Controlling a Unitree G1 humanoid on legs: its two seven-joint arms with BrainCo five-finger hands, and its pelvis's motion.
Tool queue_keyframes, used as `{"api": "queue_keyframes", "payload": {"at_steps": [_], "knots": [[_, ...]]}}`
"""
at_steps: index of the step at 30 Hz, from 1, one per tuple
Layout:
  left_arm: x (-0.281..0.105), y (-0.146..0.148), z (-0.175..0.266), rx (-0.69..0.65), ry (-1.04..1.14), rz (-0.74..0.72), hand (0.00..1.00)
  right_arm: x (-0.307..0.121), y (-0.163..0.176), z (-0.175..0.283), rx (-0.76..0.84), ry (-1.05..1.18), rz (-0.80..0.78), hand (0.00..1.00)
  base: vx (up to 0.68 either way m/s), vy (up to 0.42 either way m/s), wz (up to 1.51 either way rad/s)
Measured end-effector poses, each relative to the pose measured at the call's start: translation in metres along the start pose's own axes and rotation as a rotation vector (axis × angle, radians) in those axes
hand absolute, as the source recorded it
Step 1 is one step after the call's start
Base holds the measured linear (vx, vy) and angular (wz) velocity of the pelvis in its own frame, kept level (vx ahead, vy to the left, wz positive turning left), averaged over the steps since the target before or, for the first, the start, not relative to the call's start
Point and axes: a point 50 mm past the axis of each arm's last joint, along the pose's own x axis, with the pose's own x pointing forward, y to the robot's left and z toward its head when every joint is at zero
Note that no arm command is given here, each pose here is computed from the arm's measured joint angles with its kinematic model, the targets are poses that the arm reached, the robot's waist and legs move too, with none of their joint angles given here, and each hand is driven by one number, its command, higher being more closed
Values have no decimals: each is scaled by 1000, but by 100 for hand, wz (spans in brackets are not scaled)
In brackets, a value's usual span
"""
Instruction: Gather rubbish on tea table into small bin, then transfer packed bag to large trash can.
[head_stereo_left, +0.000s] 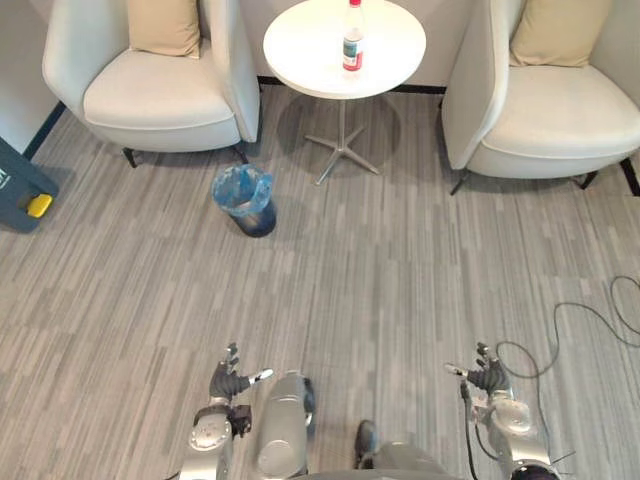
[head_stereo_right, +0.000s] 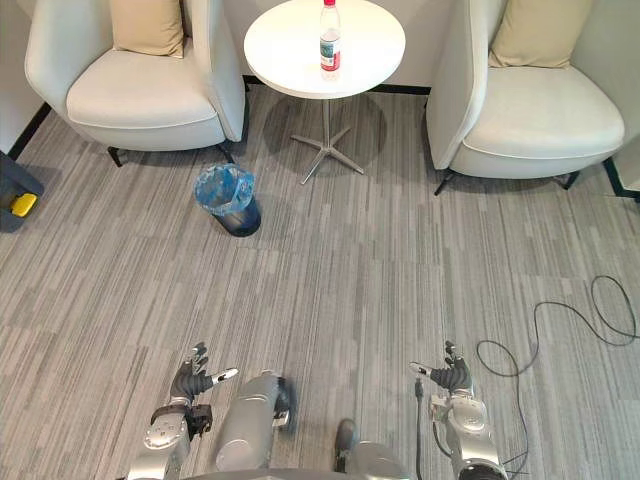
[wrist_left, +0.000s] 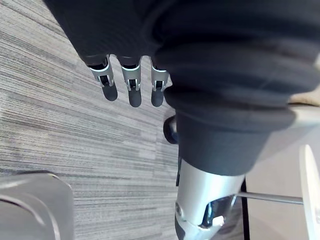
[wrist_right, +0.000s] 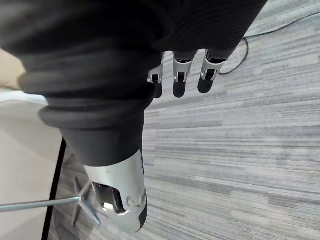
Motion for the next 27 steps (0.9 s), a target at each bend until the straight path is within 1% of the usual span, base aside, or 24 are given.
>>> {"api": "queue_keyframes", "payload": {"at_steps": [1,4,10,14,17,19,22,25,27], "knots": [[-1,3,-4,10,19,5,0,-4,7,-9,13,30,13,0,677,195,-17],[2,1,-2,31,17,-12,0,-10,13,-26,20,90,22,0,719,151,19],[9,-5,9,47,-9,-24,0,-17,21,-34,-17,106,55,0,669,75,26],[17,-6,19,42,-27,-21,0,-22,15,-47,-21,157,41,0,690,-159,95],[15,-5,7,27,19,-6,0,-25,8,-55,-25,198,17,0,664,-281,77],[13,-5,3,16,36,0,0,-19,15,-40,-9,136,31,0,595,-288,49],[11,-20,0,-20,46,-28,0,-18,24,-20,5,40,59,0,534,-250,30],[10,-32,4,-11,27,-74,0,-18,29,1,40,-70,65,0,356,-87,-8],[10,-33,4,-8,29,-76,0,-17,28,8,44,-105,55,0,263,29,-15]]}}
